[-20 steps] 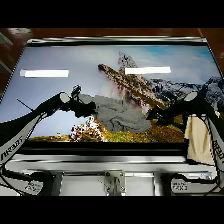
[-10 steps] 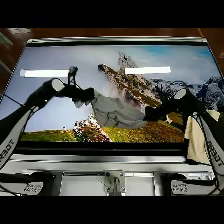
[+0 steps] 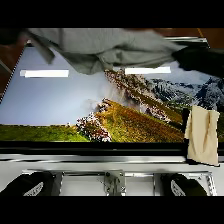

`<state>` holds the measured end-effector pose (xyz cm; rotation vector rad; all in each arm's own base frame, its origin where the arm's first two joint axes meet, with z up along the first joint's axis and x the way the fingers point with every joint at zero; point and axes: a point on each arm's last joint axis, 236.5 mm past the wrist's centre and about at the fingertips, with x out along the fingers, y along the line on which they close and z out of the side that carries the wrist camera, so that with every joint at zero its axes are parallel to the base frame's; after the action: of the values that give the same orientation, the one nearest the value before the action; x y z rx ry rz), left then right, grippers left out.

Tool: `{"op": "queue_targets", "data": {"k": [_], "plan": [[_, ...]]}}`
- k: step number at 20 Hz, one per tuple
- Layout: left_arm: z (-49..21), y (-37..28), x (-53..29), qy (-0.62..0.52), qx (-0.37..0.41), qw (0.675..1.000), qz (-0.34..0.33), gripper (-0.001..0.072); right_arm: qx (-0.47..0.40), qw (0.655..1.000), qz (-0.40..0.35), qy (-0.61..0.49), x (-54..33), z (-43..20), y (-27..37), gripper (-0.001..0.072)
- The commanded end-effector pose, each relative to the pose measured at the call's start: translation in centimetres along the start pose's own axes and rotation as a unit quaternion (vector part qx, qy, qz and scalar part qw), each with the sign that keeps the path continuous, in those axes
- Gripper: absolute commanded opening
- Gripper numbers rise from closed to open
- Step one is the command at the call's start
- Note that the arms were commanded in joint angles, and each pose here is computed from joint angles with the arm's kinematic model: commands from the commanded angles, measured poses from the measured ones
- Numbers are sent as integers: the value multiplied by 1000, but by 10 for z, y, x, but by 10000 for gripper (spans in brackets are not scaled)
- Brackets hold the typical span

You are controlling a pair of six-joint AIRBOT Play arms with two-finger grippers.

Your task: Fold the shirts.

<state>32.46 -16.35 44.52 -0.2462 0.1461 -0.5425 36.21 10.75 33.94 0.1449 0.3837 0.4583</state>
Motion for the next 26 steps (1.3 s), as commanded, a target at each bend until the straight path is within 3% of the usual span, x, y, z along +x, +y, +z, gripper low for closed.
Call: {"op": "queue_targets", "data": {"k": [1, 5, 7, 10, 12, 15, 19, 24, 25, 26], "plan": [[1, -29, -86, 17, -3, 1000, -8, 32, -21, 996, 10, -84, -81, 38, 46, 56], [-123, -11, -106, 267, -35, 963, 27, 32, 20, 989, 0, 147, -87, -71, 41, 56], [-181, 3, -109, 360, -56, 930, 43, 32, 57, 958, -30, 280, -93, -137, 22, 56], [-278, 16, -101, 470, -100, 876, 47, 32, 102, 913, -42, 394, -80, -218, 1, 56], [-344, 20, -87, 507, -141, 849, 44, 32, 119, 914, -48, 386, -45, -252, -17, 56], [-409, 35, -48, 482, -212, 848, 57, 32, 141, 932, -80, 325, 16, -271, -56, 56], [-441, 63, 14, 432, -275, 854, 92, 33, 194, 938, -100, 268, 89, -274, -94, 57], [-457, 112, 78, 361, -300, 871, 147, 36, 299, 911, -119, 259, 150, -315, -122, 57], [-456, 119, 84, 363, -299, 870, 150, 138, 314, 906, -119, 256, 156, -320, -124, 60], [-455, 123, 85, 372, -299, 866, 151, 435, 323, 906, -123, 246, 163, -321, -129, 208]]}}
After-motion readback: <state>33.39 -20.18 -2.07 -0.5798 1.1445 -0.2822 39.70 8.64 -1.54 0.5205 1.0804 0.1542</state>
